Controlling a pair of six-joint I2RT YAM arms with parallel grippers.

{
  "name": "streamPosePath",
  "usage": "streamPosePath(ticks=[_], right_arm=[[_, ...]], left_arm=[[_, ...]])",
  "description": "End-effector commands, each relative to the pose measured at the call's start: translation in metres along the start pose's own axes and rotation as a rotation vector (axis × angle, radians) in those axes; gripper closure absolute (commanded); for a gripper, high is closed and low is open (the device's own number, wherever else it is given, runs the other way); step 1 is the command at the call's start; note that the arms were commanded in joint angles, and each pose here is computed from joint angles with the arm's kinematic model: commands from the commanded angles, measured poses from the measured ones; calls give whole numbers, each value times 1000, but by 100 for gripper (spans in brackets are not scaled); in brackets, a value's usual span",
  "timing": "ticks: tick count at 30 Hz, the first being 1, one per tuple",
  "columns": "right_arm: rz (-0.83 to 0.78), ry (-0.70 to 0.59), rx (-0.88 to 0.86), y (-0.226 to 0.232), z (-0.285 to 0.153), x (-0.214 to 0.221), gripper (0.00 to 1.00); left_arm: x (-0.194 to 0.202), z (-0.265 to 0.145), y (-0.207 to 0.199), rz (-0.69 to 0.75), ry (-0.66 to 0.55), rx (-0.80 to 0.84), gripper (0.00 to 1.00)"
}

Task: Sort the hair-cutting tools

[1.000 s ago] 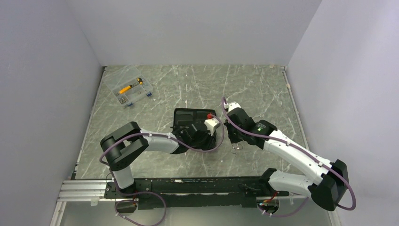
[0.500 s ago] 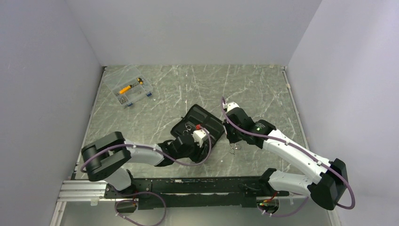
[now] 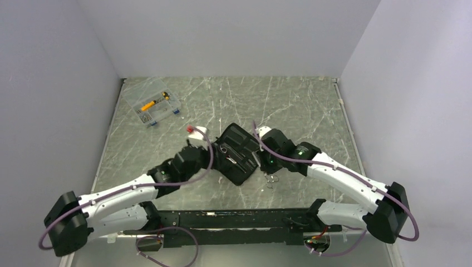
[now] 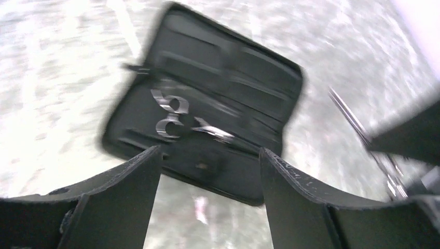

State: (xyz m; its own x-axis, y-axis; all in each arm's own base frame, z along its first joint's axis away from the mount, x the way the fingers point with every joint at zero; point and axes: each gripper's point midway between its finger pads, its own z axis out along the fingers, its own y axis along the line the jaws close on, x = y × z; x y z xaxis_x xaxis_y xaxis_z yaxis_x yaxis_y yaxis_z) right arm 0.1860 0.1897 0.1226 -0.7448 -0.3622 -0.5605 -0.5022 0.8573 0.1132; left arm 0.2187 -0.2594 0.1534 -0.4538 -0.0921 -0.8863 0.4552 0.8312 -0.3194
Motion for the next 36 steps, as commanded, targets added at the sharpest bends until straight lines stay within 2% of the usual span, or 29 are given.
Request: streamPosePath(ticks=[1, 4, 8, 14, 30, 36], right_arm=[[-133, 28, -137, 48, 1, -7, 100], [-195, 126, -154, 61, 10, 9, 100], [-229, 253, -156, 66, 21, 28, 100], [-276, 348, -186, 77, 28, 35, 100], [-356, 484, -164, 87, 69, 27, 100], [-351, 496, -145, 81, 75, 30, 100]], left_arm=[[7, 1, 88, -209, 89, -287, 27], [14, 9, 111, -294, 95, -326, 29], [15, 24, 110, -345, 54, -290, 30], [23, 28, 114, -375, 17, -282, 30], [47, -13, 145, -506, -101, -370, 28], [51, -12, 146, -508, -90, -366, 28]])
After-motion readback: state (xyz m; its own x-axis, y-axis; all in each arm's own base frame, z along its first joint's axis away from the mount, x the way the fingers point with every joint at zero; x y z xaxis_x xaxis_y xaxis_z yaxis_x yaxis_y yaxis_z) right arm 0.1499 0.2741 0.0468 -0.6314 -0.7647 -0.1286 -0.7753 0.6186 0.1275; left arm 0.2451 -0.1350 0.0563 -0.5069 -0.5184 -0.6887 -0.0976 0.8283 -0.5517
